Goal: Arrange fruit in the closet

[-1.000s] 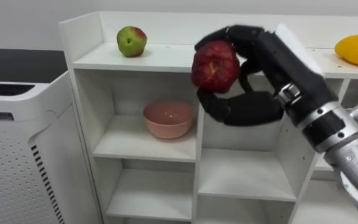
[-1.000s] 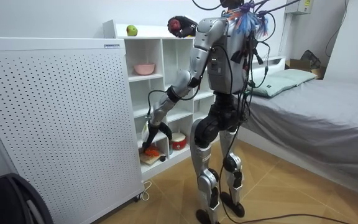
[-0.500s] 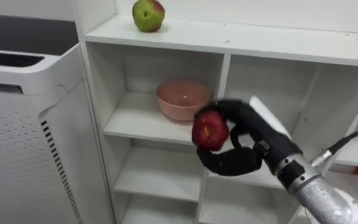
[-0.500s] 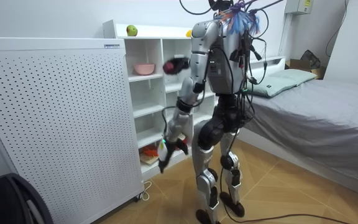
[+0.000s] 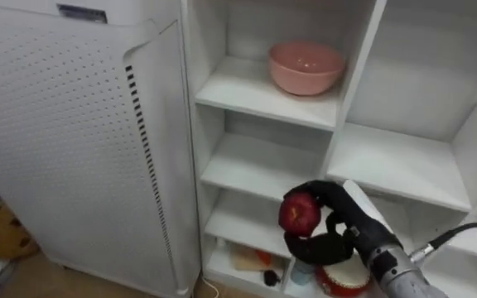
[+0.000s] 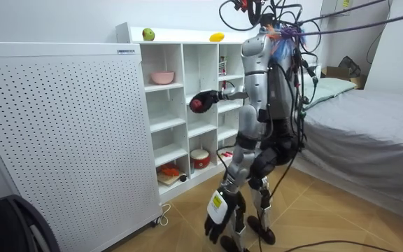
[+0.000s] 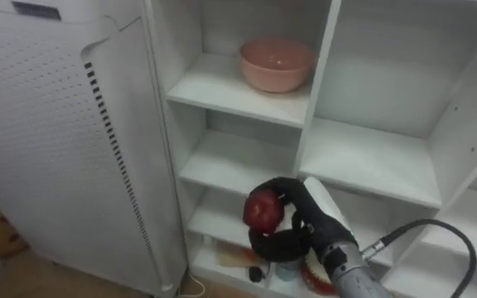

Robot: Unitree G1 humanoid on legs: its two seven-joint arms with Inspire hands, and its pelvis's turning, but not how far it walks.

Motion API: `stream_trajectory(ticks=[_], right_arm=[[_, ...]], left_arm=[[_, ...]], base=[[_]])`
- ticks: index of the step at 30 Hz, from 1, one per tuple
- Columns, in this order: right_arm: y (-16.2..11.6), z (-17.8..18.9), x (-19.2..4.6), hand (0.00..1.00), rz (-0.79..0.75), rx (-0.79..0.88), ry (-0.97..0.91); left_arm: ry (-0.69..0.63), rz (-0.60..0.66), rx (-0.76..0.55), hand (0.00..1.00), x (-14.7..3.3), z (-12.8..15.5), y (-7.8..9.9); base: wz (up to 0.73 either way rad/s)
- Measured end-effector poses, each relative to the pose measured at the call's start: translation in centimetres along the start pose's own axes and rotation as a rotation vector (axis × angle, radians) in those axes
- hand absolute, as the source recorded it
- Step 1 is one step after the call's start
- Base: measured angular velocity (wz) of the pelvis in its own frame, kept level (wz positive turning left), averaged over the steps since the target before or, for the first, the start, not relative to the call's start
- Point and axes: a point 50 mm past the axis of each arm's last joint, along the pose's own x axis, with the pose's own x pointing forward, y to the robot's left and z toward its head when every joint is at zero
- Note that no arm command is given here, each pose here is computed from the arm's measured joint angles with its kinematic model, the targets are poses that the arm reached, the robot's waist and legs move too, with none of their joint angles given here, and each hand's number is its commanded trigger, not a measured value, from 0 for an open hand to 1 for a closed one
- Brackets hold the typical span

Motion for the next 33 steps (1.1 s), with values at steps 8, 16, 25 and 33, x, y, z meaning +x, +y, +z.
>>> stream_trajectory(ticks=[8, 16, 25, 33], right_arm=[[1.2, -1.6, -0.4, 1.0, 0.03, -0.021, 0.061], [-1.0, -2.9, -0.5, 1.0, -0.048, -0.083, 0.105], [-7.2, -2.3, 0.8, 1.0, -0.241, -0.242, 0.108], [-11.7, -2.1, 1.7, 1.0, -0.423, -0.356, 0.163]], left_arm=[[0.012, 0.005, -0.032, 0.0, -0.3, -0.5, -0.6], [-0.021, 0.02, -0.058, 0.0, -0.5, -0.2, -0.4], [-0.034, 0.042, -0.085, 0.0, -0.7, -0.3, 0.3], [-0.096, 0.09, -0.095, 0.0, -0.8, 0.6, 2.2]], base=[[0.03], [0.04], [0.06], [0.07]])
